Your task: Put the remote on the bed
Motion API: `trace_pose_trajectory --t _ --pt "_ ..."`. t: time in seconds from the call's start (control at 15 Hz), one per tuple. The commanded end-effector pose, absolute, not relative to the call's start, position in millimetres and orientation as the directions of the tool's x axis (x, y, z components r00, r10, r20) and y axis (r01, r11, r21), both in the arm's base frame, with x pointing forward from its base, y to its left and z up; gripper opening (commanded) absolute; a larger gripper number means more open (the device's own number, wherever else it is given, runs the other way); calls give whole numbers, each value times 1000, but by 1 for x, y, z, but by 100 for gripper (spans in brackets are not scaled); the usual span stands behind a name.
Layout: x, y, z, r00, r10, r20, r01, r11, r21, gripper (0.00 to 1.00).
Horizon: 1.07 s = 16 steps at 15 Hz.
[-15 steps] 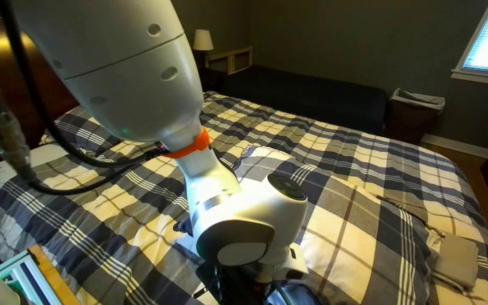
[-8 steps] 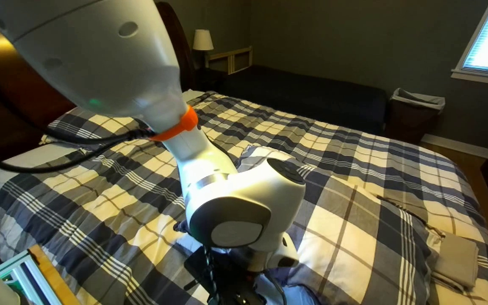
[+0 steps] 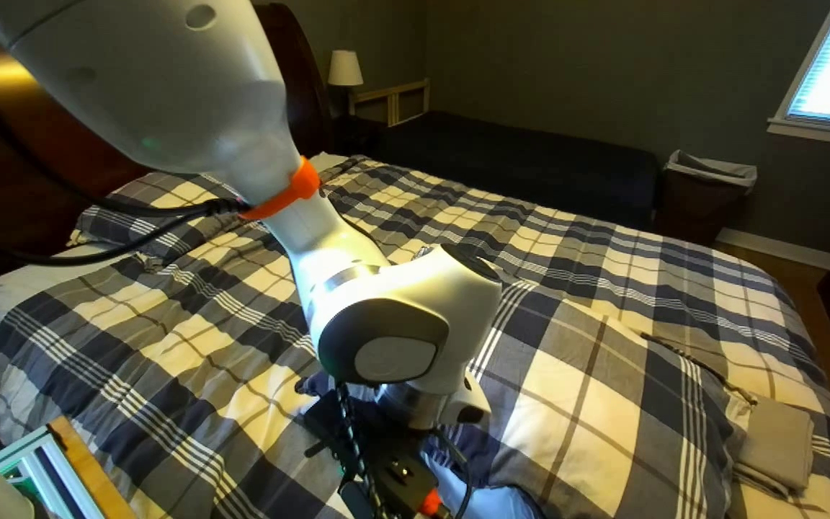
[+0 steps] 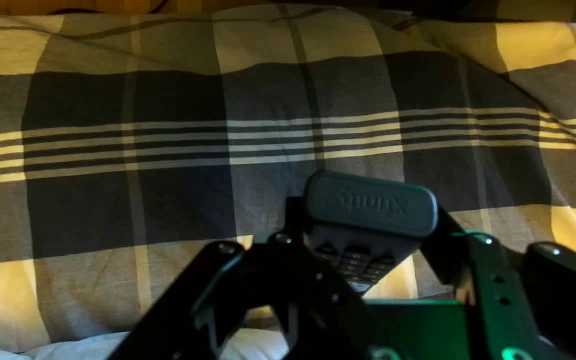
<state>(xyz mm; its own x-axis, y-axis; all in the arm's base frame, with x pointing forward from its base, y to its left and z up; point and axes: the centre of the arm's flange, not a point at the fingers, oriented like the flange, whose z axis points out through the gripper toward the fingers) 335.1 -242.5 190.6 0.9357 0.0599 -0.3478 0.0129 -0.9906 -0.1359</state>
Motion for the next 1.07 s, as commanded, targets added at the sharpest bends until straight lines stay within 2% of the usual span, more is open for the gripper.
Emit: trace_pose_trajectory --t 0.0,0.6,1.0 --pt "340 -246 198 940 -54 -336 -90 -991 -94 33" --pt "336 -295 210 858 -476 -195 -480 -877 28 33" --pt "323 -327 205 679 -726 -113 -719 -688 98 33"
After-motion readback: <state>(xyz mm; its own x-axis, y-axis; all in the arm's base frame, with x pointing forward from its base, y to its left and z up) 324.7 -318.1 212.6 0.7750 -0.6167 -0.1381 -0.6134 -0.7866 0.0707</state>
